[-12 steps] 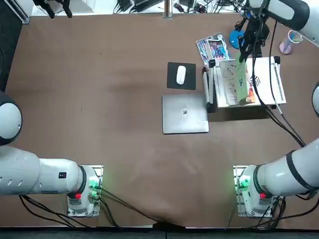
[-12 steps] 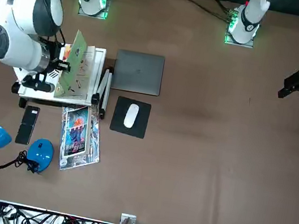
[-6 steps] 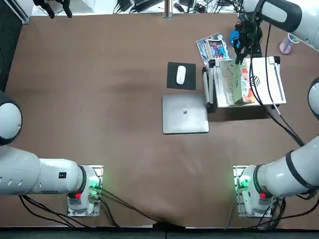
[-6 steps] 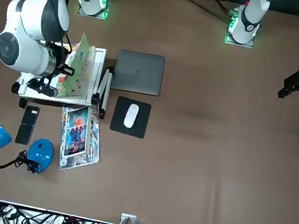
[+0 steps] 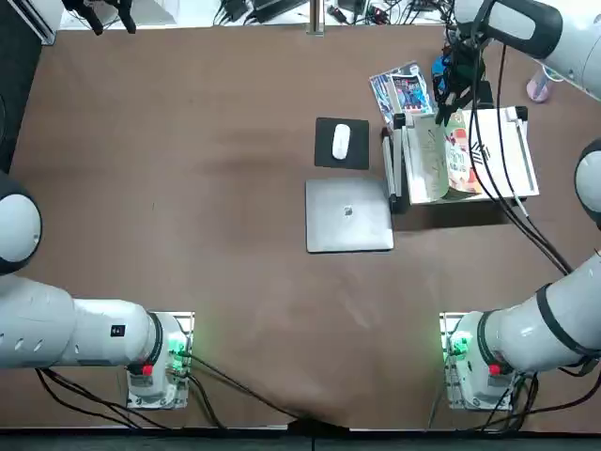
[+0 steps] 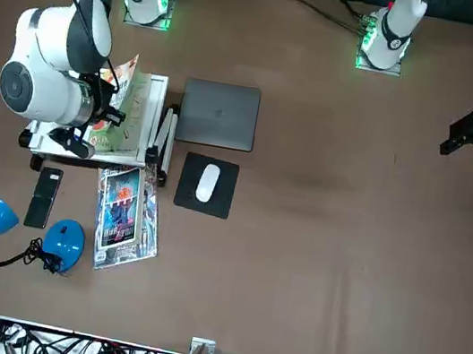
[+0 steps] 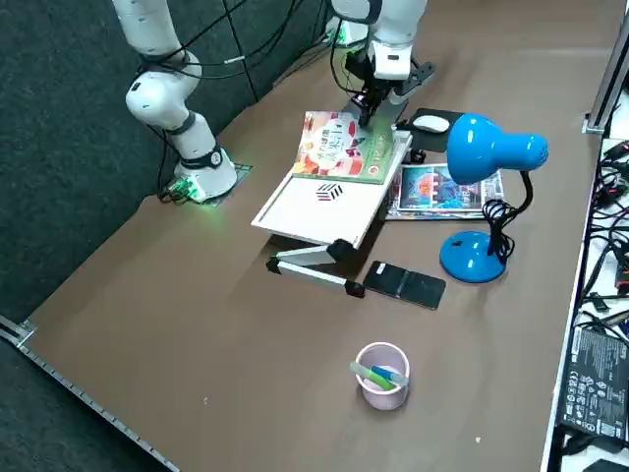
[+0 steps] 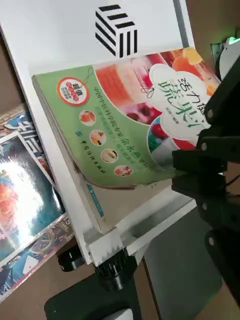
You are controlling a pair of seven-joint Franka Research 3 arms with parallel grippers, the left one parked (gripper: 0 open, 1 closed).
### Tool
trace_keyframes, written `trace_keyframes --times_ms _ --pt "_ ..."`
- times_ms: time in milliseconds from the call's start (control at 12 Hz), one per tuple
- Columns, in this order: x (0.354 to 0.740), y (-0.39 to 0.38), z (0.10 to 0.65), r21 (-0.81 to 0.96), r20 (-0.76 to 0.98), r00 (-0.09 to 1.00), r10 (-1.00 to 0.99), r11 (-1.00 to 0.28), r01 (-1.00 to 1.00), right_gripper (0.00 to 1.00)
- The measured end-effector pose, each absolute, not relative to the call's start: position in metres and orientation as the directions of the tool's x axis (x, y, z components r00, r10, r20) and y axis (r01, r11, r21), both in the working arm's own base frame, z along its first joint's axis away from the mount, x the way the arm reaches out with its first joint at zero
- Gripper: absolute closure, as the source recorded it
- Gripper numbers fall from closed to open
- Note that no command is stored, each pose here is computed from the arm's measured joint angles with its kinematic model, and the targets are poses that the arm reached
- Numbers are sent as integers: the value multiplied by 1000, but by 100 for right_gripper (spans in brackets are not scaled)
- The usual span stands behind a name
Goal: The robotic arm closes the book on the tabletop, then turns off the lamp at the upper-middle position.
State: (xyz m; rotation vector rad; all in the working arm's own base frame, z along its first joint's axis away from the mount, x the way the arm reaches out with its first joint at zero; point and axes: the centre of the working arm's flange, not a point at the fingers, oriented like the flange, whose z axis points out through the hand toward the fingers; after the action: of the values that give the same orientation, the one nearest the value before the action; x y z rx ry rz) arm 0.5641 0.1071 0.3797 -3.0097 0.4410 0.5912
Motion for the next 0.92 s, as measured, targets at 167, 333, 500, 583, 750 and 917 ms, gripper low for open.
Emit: trace_keyframes --times_ms 167,333,500,583,750,917 --pt "565 106 379 12 -378 884 -276 -956 -293 98" --pt "565 104 379 20 -379 873 -306 -946 -323 98" --pt "565 106 379 20 -382 865 -324 -939 -343 98" --pt "564 107 379 21 -384 862 -332 -936 -351 98" --pt "564 109 379 19 -386 858 -339 -933 -360 98" --pt "564 109 379 15 -389 856 -341 -931 -364 98"
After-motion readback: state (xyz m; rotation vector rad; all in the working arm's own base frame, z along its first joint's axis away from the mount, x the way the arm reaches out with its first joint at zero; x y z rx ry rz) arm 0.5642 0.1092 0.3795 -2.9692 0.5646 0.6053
